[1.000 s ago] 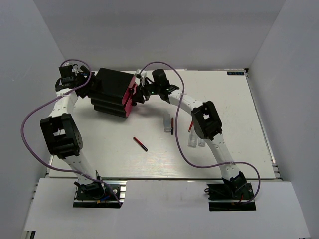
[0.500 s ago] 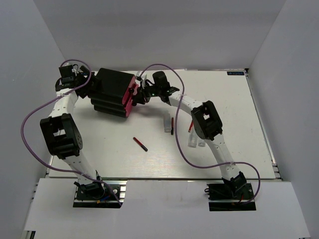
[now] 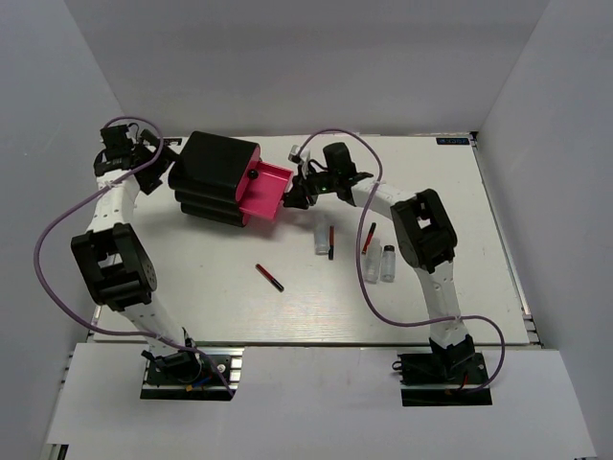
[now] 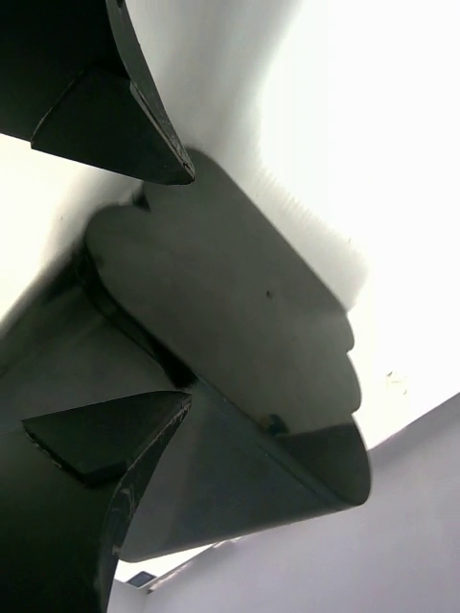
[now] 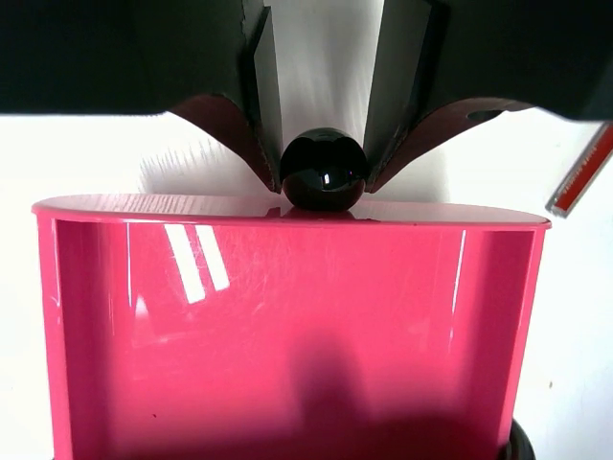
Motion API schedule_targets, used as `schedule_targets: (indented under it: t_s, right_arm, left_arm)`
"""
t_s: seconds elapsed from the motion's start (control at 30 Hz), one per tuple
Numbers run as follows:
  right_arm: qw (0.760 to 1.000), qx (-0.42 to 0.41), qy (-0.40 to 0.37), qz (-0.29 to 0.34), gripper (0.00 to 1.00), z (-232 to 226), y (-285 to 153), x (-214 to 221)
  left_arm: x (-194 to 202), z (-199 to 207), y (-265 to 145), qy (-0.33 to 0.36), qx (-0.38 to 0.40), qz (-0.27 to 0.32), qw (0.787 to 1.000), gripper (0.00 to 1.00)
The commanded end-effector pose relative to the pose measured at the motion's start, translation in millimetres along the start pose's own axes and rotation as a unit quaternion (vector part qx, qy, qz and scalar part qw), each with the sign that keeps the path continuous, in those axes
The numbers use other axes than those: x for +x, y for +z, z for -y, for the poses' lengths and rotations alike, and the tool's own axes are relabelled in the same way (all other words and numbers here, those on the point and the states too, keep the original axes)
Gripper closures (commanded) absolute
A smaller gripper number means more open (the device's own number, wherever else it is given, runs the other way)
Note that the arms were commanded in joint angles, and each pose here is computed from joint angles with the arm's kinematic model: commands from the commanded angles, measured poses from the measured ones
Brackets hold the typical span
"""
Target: Organize the makeup
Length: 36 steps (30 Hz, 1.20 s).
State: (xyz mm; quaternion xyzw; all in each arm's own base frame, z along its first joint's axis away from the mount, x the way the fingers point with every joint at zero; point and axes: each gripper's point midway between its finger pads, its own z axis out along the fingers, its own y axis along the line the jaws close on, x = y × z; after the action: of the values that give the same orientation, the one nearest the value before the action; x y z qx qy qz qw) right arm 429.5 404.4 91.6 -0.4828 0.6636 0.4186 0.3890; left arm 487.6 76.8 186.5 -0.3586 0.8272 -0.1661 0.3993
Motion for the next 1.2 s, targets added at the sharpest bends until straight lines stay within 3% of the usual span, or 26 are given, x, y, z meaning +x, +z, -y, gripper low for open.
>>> schedule_targets:
  t_s: [0.0,0.07,0.1,0.2,0.33,0.47,0.67,0.73,0.77,0.8,0.9,0.93,1.03,1.07,1.13,1.17]
  right_arm:
    - [0.999,-0.003,-0.032,0.017,0.82,-1,-18,-25]
    - [0.999,-0.013,-0.044,0.021,0.64,-2,-17,-31]
    - [0.999,-0.015,-0.043,0.021,0.49,-2,-19,-32]
    - [0.998,-0.021,-0.047,0.027,0.36,-4,-25,-40]
    - [0.998,-0.020,-0.050,0.020,0.33,-9,-42,-37]
    - [0.998,-0.004,-0.055,0.015,0.32,-9,-71,-32]
    - [0.997,0.055,-0.049,0.000,0.31,-2,-124,-23]
    - [0.990,0.130,-0.044,-0.007,0.27,16,-141,-8]
    - [0.981,0.173,-0.078,0.032,0.14,25,-154,-34]
    - [0.976,0.202,-0.074,0.043,0.11,33,-166,-37]
    - [0.968,0.246,-0.003,0.047,0.11,46,-186,-24]
    - [0.972,0.231,0.011,0.051,0.11,48,-192,-24]
    - [0.978,0.201,0.047,0.037,0.43,36,-193,-13]
    - [0.977,0.202,0.052,0.035,0.64,36,-197,-10]
    - [0.977,0.202,0.060,0.033,0.90,30,-200,-7]
    - [0.977,0.200,0.063,0.032,0.94,28,-201,-4]
  left_arm:
    - [-32,18,-51,0.011,0.008,0.060,0.998,0.02]
    - [-42,25,-77,0.020,0.007,0.086,0.996,0.02]
    - [-45,29,-88,0.026,0.010,0.094,0.995,0.02]
    - [-48,57,-131,0.062,0.047,0.110,0.991,0.02]
    - [5,90,-161,0.074,0.159,0.032,0.984,0.05]
    - [62,99,-182,0.078,0.201,-0.040,0.976,0.10]
    - [140,106,-207,0.070,0.214,-0.130,0.965,0.14]
    - [165,104,-208,0.067,0.205,-0.159,0.964,0.15]
    - [175,100,-206,0.068,0.190,-0.164,0.966,0.15]
    - [197,102,-209,0.075,0.188,-0.187,0.961,0.15]
    - [250,90,-204,0.097,0.148,-0.237,0.955,0.16]
    - [267,82,-197,0.107,0.120,-0.258,0.953,0.16]
    - [316,70,-186,0.151,0.048,-0.295,0.942,0.18]
    - [326,67,-183,0.158,0.032,-0.300,0.940,0.21]
    - [350,53,-174,0.186,-0.019,-0.305,0.934,0.26]
    - [356,47,-172,0.190,-0.038,-0.305,0.932,0.33]
